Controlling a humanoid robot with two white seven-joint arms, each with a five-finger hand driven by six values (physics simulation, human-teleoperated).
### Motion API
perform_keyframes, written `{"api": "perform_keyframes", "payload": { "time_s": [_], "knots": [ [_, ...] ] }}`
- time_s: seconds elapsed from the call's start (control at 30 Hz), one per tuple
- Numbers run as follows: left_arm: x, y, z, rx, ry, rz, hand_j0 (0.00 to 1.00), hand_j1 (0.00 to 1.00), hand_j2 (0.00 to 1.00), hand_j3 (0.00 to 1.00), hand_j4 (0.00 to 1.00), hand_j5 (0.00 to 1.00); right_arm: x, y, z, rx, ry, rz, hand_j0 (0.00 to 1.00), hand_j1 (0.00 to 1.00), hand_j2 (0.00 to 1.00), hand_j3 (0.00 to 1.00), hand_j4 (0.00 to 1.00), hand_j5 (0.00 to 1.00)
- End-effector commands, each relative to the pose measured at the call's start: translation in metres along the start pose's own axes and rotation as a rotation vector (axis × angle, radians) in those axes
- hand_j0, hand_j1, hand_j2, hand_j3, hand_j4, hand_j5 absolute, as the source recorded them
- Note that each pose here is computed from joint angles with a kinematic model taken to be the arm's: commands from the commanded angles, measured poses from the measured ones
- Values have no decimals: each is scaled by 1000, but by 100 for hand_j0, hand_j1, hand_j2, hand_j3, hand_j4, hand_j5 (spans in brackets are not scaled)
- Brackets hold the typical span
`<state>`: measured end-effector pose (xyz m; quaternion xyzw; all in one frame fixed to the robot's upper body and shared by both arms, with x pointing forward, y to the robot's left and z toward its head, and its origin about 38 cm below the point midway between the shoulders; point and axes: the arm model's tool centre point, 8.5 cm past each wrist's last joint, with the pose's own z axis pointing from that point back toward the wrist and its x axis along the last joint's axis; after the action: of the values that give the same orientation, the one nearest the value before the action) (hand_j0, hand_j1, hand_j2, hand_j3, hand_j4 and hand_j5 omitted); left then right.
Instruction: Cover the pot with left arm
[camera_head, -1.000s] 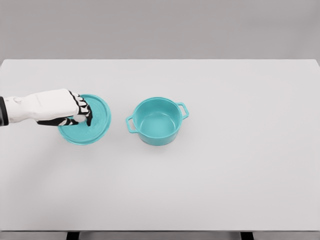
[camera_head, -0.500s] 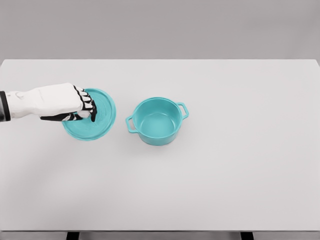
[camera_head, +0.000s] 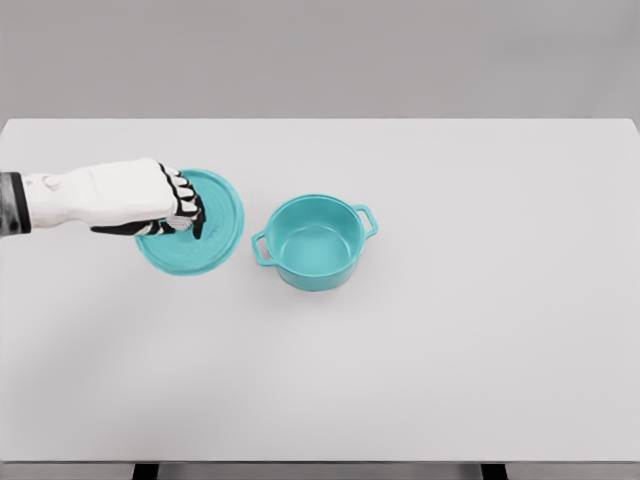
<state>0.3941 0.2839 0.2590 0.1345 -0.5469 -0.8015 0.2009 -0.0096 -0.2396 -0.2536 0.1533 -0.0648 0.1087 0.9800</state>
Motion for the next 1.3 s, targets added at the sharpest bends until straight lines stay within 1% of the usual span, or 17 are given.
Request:
{"api": "perform_keyframes", "payload": {
  "time_s": [0.0,0.27,0.33,0.5,0.63,0.73,0.9,1.03,1.1,1.27],
  "knots": [
    [2,0,-4,5,-9,9,49,49,49,49,49,49,0,0,0,0,0,0,100,100,100,100,100,100],
    [6,1,-16,3,-37,0,50,50,50,50,50,50,0,0,0,0,0,0,100,100,100,100,100,100],
    [8,2,-21,10,-47,-1,50,50,50,50,50,50,0,0,0,0,0,0,100,100,100,100,100,100],
    [9,2,-24,12,-54,0,50,50,50,50,50,50,0,0,0,0,0,0,100,100,100,100,100,100],
    [9,7,-25,19,-56,-11,50,50,50,50,50,50,0,0,0,0,0,0,100,100,100,100,100,100],
    [10,5,-30,3,-67,-12,50,50,50,50,50,50,0,0,0,0,0,0,100,100,100,100,100,100],
    [10,7,-32,8,-72,-15,50,50,50,50,50,50,0,0,0,0,0,0,100,100,100,100,100,100],
    [15,7,-42,0,-97,-18,50,50,50,50,50,50,0,0,0,0,0,0,100,100,100,100,100,100],
    [16,9,-44,5,-101,-20,50,50,50,50,50,50,0,0,0,0,0,0,100,100,100,100,100,100],
    [17,8,-47,-13,-112,-27,50,50,50,50,50,50,0,0,0,0,0,0,100,100,100,100,100,100]
  ]
}}
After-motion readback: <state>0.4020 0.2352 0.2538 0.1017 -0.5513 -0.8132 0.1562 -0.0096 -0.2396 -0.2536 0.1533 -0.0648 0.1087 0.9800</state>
